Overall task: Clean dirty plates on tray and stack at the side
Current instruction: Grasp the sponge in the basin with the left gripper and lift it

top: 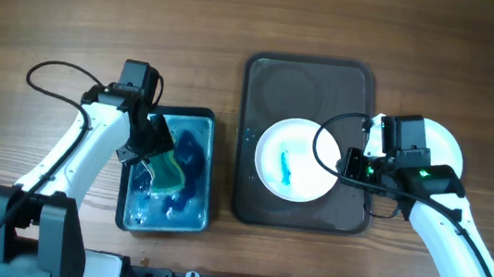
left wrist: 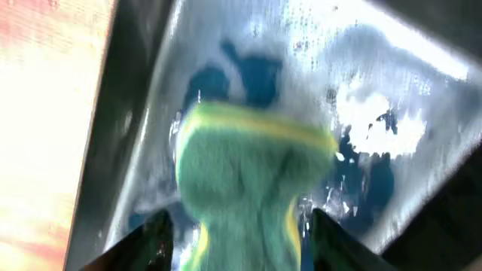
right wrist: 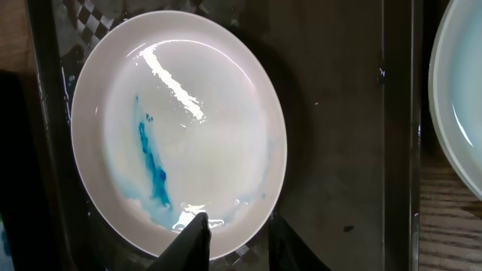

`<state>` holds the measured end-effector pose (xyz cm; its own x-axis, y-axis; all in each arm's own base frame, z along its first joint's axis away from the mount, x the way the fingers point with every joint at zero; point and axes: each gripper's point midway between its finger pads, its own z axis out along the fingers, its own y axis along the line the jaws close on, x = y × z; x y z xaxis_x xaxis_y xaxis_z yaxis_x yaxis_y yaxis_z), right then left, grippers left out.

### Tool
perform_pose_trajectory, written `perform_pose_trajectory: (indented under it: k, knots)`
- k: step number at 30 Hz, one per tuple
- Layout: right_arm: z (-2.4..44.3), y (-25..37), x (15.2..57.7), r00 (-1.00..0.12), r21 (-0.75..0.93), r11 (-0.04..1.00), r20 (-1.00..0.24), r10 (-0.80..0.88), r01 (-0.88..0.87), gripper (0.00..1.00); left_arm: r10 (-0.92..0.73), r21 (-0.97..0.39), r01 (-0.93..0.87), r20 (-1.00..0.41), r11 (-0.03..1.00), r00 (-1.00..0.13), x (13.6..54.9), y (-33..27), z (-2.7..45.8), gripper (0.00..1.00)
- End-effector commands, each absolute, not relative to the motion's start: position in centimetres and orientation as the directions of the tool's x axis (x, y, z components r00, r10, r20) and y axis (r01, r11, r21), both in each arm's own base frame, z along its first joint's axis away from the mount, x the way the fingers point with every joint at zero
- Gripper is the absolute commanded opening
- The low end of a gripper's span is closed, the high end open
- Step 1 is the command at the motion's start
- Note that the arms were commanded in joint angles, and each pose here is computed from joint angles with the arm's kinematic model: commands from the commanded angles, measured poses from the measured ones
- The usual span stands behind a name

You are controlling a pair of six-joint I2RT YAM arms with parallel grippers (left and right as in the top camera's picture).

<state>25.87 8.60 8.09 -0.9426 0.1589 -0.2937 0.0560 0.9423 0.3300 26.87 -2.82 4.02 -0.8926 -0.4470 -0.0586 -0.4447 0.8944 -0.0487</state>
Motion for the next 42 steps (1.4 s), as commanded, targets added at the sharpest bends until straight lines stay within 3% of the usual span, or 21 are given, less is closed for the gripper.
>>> perform_pose_trajectory:
  k: [1,3,4,5,13,14,17,19,23,29,35,37,39,42]
  knots:
    - [9.0,8.9,26.4,-0.935,0.343,0.939,-0.323,0.146,0.028,0.27,-0.432,0.020,-0.434,-0.064,0.901,-0.900,25.7,-1.7,0.8,0.54]
    - [9.0,8.9,26.5,-0.935,0.343,0.939,-0.324,0.146,0.028,0.27,-0.438,0.021,-0.440,-0.061,0.898,-0.897,25.6,-1.7,-0.6,0.35]
    - [9.0,8.9,26.4,-0.935,0.343,0.939,-0.324,0.146,0.028,0.27,-0.437,0.022,-0.439,-0.058,0.898,-0.897,25.6,-1.7,-1.0,0.14]
    - [9.0,8.9,26.4,-0.935,0.343,0.939,-0.323,0.146,0.028,0.27,-0.437,0.023,-0.439,-0.056,0.898,-0.898,25.7,-1.7,-1.2,0.04]
    - [9.0,8.9,26.4,-0.936,0.342,0.939,-0.321,0.145,0.028,0.27,-0.430,-0.094,-0.425,-0.035,0.900,-0.902,28.5,-3.9,4.2,0.06]
    - [9.0,8.9,26.4,-0.936,0.342,0.939,-0.321,0.145,0.029,0.27,-0.430,-0.098,-0.425,-0.032,0.900,-0.902,28.7,-4.1,5.4,0.09]
    - [8.9,8.8,26.3,-0.937,0.341,0.939,-0.317,0.144,0.029,0.27,-0.430,-0.090,-0.427,-0.017,0.900,-0.903,28.6,-4.1,8.2,0.35]
    - [8.9,8.8,26.3,-0.937,0.341,0.939,-0.318,0.145,0.030,0.27,-0.430,-0.083,-0.429,0.007,0.900,-0.903,28.0,-4.1,8.7,0.46]
    - [9.0,8.9,26.4,-0.935,0.342,0.939,-0.323,0.146,0.028,0.27,-0.427,-0.057,-0.430,0.049,0.901,-0.903,26.7,-4.1,7.9,0.50]
    - [9.0,8.9,26.4,-0.935,0.343,0.939,-0.323,0.146,0.028,0.27,-0.401,-0.046,-0.405,0.085,0.913,-0.912,24.6,-4.8,4.3,0.49]
    - [9.0,8.9,26.4,-0.936,0.342,0.939,-0.321,0.146,0.029,0.27,-0.395,-0.013,-0.395,-0.026,0.919,-0.918,24.9,-3.6,0.5,0.37]
    - [9.0,8.9,26.3,-0.936,0.342,0.939,-0.319,0.146,0.029,0.27,-0.395,0.006,-0.395,-0.038,0.919,-0.918,24.6,-3.2,-0.2,0.27]
    - [8.9,8.8,26.3,-0.937,0.342,0.939,-0.318,0.146,0.030,0.27,-0.395,0.010,-0.395,-0.025,0.919,-0.918,24.2,-3.1,-0.4,0.05]
    - [8.9,8.8,26.3,-0.937,0.342,0.939,-0.318,0.145,0.030,0.27,-0.394,-0.033,-0.395,0.044,0.918,-0.918,23.2,-4.3,-0.2,0.04]
